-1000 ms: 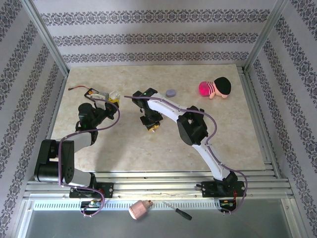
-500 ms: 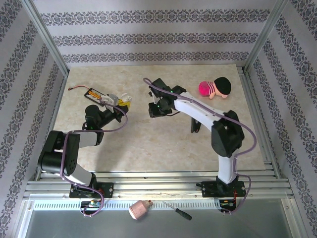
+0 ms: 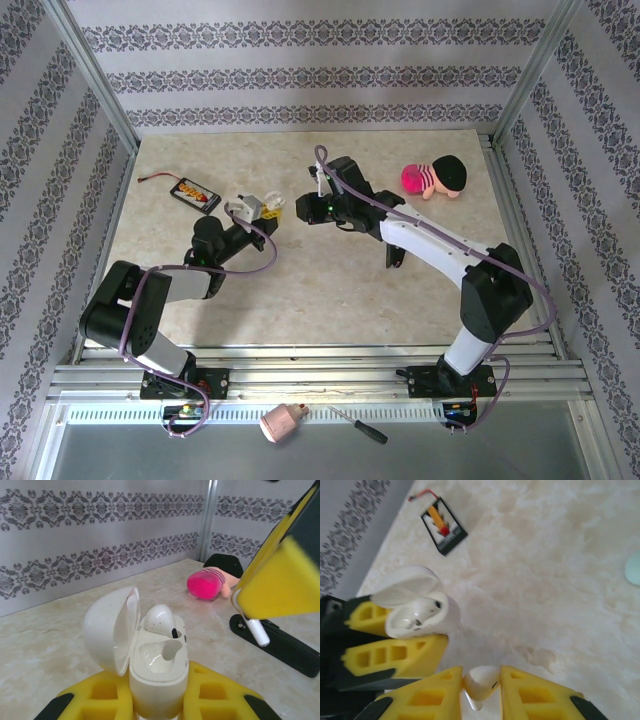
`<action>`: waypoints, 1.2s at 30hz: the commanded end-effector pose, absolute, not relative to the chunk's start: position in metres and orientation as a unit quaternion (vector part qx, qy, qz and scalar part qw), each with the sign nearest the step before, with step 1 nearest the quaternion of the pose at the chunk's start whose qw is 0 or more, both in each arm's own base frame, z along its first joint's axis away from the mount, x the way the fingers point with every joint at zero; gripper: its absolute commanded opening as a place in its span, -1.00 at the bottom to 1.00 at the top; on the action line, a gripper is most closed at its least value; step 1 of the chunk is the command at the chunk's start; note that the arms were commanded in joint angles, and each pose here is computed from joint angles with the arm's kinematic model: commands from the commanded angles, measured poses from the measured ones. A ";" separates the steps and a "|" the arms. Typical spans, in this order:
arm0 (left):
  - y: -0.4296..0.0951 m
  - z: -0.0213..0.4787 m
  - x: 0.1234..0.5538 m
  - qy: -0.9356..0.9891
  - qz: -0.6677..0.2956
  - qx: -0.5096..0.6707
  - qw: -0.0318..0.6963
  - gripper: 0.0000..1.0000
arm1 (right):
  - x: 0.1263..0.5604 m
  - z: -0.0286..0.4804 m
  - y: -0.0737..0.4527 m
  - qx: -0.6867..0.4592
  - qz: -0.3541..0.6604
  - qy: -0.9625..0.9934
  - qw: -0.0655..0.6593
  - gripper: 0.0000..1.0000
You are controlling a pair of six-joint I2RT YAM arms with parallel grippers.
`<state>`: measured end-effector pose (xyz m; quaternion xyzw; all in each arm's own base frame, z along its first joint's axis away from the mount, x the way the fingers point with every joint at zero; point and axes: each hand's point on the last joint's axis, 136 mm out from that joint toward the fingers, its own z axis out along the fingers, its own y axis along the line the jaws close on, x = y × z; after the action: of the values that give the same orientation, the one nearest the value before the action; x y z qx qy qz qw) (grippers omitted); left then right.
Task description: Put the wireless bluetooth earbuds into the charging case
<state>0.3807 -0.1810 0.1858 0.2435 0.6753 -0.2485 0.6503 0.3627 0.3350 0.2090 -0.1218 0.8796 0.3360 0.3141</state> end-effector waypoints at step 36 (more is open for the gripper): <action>-0.216 0.203 0.383 0.667 -0.260 0.253 0.651 -1.00 | 0.374 0.230 0.363 -0.176 0.333 0.814 0.442 -0.56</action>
<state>0.3829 -0.2095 0.1832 0.2500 0.6833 -0.2500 0.6388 0.3701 0.3629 0.2345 -0.1637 0.8138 0.3570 0.4285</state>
